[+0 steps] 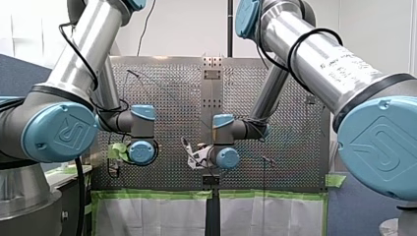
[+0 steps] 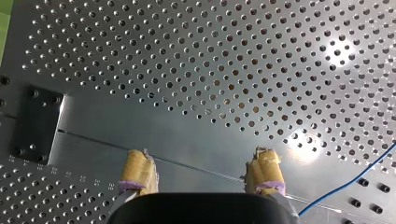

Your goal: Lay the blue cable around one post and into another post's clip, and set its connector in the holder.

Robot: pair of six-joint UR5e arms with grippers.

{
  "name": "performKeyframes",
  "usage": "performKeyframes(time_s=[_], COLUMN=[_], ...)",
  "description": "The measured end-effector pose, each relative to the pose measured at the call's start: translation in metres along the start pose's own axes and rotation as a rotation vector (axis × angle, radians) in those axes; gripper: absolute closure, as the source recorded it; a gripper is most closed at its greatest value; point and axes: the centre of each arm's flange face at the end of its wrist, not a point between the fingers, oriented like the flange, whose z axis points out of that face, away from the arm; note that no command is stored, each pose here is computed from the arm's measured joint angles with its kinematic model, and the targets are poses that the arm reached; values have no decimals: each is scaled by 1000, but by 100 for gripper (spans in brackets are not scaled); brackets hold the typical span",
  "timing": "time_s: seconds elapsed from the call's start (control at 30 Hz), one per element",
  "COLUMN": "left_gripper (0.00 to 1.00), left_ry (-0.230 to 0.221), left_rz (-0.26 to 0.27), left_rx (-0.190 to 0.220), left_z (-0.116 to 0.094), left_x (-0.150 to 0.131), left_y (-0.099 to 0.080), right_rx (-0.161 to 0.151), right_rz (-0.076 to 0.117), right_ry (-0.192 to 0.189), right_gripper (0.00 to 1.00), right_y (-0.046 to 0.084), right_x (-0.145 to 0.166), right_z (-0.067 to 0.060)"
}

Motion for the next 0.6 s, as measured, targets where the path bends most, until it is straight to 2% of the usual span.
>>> performKeyframes(time_s=[0.6], left_gripper=[0], left_ry=[3], left_rz=[1], left_rx=[3], left_z=[0], left_x=[0], left_y=[0], right_rx=[-2], right_rz=[-6], right_ry=[-2], right_gripper=[1], right_y=[1], right_x=[0], right_z=[0])
